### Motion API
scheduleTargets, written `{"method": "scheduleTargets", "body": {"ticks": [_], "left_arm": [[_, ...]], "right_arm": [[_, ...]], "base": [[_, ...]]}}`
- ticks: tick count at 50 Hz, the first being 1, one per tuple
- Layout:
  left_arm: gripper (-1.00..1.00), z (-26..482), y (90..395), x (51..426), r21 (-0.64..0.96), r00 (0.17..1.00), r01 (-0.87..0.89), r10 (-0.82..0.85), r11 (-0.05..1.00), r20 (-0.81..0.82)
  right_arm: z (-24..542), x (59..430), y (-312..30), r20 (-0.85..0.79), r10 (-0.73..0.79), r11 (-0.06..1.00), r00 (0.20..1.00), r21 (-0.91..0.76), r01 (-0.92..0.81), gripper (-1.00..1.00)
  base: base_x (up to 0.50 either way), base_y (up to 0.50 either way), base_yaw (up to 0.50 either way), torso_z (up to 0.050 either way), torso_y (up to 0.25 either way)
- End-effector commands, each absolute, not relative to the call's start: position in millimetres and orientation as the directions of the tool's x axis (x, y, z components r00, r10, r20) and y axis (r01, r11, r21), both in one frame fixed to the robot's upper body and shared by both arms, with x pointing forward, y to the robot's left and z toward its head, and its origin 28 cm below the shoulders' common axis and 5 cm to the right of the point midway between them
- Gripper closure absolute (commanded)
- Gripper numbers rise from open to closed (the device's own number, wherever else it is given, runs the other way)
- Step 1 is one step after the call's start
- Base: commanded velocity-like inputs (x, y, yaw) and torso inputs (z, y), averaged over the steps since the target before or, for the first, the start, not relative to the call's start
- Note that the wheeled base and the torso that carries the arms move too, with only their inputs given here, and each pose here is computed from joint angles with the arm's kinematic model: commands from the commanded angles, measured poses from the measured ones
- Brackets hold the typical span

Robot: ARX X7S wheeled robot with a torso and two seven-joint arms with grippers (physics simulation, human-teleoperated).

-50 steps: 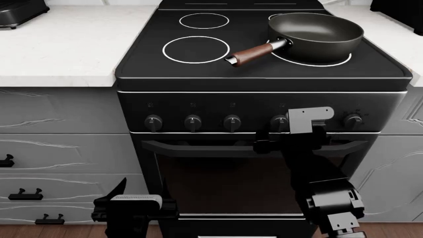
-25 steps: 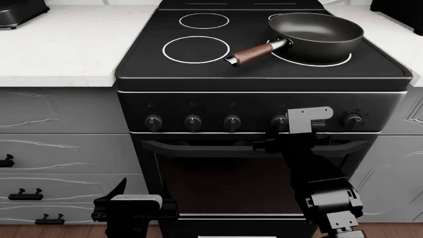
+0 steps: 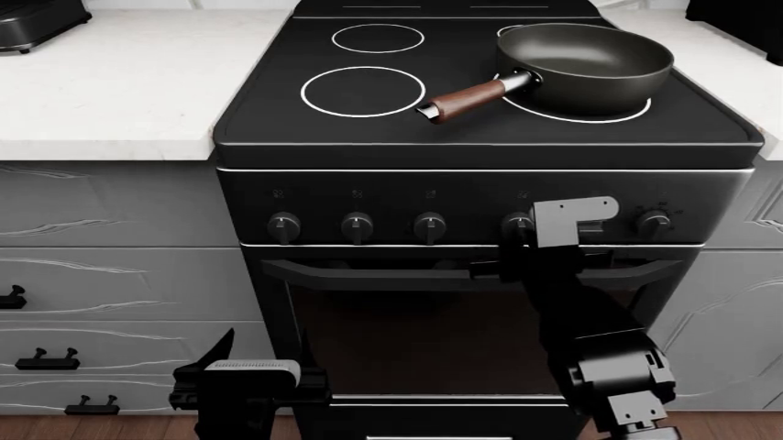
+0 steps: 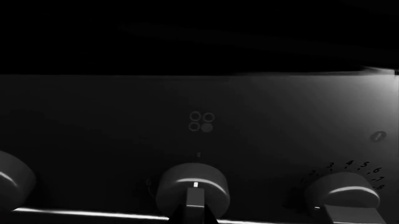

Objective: Turn on the front right burner of the stove.

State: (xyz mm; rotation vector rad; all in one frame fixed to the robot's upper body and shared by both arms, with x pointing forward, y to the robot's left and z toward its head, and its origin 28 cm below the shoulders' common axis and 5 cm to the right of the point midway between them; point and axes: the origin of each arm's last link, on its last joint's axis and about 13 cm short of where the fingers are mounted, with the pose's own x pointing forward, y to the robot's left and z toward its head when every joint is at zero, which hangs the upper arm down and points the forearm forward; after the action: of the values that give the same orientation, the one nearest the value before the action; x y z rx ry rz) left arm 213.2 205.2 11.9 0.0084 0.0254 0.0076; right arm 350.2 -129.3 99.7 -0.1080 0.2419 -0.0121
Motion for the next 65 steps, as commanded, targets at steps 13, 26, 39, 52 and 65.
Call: {"method": "scheduleTargets", "body": {"ticks": [13, 26, 39, 52, 65], "left_arm": [[-1.0, 12.0, 205.4, 213.2, 0.011, 1.0, -0.009, 0.01, 1.0, -0.024], [-1.0, 12.0, 205.5, 213.2, 0.012, 1.0, -0.011, 0.011, 1.0, -0.025], [-1.0, 11.9, 205.4, 213.1, 0.015, 1.0, -0.015, 0.015, 1.0, -0.024], [-1.0, 11.6, 205.2, 213.0, 0.015, 1.0, -0.016, 0.017, 1.0, -0.023], [-1.0, 11.7, 205.3, 212.8, 0.015, 1.0, -0.017, 0.018, 1.0, -0.023]], "right_arm": [[98.0, 346.1, -131.9, -0.192, -0.022, 0.857, 0.981, -0.509, -0.08, 1.0], [99.7, 351.4, -137.7, -0.098, -0.029, 0.677, 0.995, -0.734, -0.053, 1.0], [95.8, 353.7, -142.4, -0.043, -0.044, 0.477, 0.998, -0.879, -0.017, 1.0], [95.3, 357.8, -145.9, -0.014, -0.055, 0.234, 0.998, -0.972, -0.001, 1.0], [96.8, 358.8, -149.3, -0.002, -0.065, 0.04, 0.998, -0.999, 0.001, 1.0]], "base": [[0.0, 0.0, 0.0, 0.0, 0.001], [0.0, 0.0, 0.0, 0.0, 0.001], [0.0, 0.0, 0.0, 0.0, 0.0], [0.0, 0.0, 0.0, 0.0, 0.0], [0.01, 0.0, 0.0, 0.0, 0.0]]}}
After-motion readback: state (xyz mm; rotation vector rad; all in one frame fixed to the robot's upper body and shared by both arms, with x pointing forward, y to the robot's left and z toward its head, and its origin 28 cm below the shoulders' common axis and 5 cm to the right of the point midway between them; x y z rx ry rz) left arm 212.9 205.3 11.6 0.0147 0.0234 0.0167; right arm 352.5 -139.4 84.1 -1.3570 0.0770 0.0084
